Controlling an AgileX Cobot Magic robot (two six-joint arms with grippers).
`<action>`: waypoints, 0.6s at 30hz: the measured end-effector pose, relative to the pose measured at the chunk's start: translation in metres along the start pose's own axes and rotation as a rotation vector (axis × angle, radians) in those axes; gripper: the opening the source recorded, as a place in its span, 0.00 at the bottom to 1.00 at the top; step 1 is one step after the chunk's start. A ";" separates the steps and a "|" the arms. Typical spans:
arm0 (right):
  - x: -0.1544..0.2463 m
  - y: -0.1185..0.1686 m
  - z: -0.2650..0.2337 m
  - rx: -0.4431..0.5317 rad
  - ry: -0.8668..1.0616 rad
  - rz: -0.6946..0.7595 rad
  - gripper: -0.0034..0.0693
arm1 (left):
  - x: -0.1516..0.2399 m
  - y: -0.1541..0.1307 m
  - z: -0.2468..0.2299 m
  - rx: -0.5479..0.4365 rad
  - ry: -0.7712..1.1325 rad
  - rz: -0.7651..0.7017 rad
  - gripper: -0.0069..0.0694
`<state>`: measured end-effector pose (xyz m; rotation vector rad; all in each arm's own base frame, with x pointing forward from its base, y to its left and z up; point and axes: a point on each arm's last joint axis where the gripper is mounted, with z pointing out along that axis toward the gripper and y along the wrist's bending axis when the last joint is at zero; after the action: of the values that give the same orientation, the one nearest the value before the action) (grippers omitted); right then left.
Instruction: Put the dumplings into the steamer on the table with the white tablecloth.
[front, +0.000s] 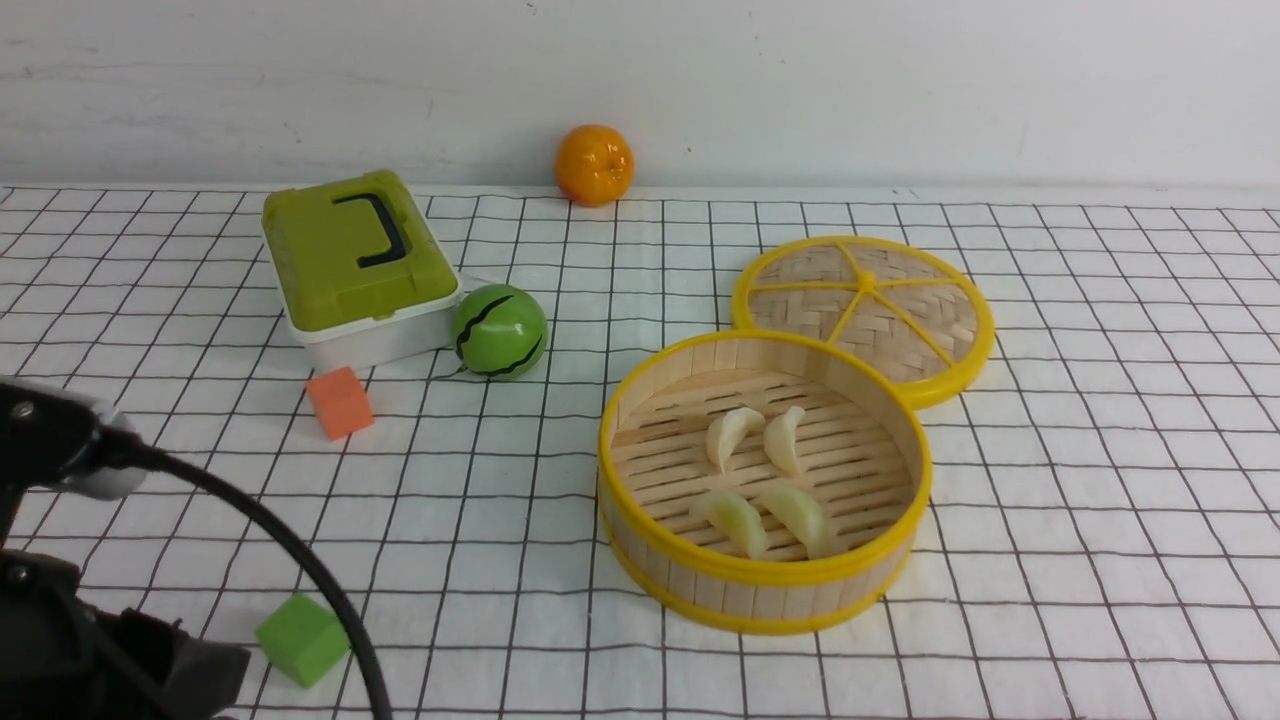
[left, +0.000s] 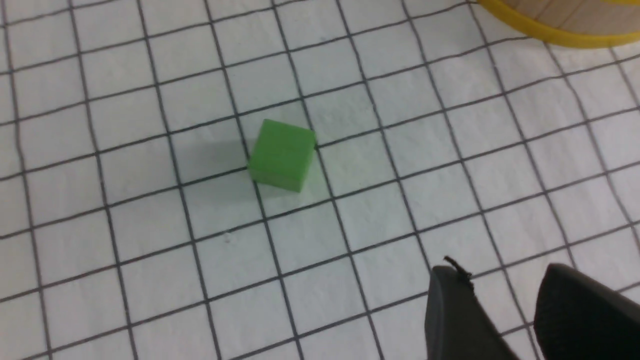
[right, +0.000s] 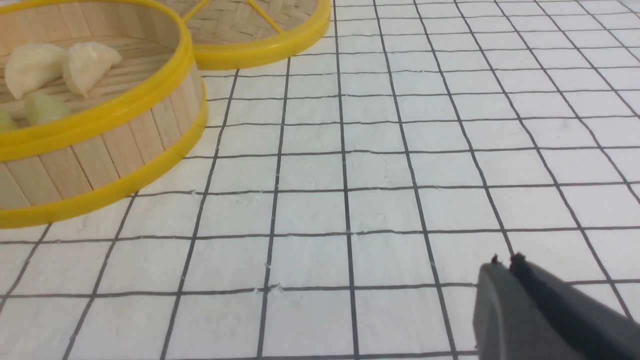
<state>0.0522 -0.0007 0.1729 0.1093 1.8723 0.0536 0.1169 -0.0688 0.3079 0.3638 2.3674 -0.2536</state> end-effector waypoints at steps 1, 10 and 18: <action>0.000 0.000 0.000 0.000 0.000 0.000 0.07 | 0.001 0.001 -0.004 0.003 -0.019 -0.003 0.39; 0.000 0.000 0.000 0.000 0.000 0.000 0.09 | 0.009 0.025 -0.027 -0.035 -0.350 -0.113 0.07; 0.000 0.000 0.000 0.000 0.000 0.000 0.09 | 0.061 0.044 -0.009 -0.144 -0.763 -0.139 0.07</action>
<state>0.0522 -0.0007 0.1729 0.1093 1.8723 0.0536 0.0827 -0.0134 0.2695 0.0143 1.6432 -0.2323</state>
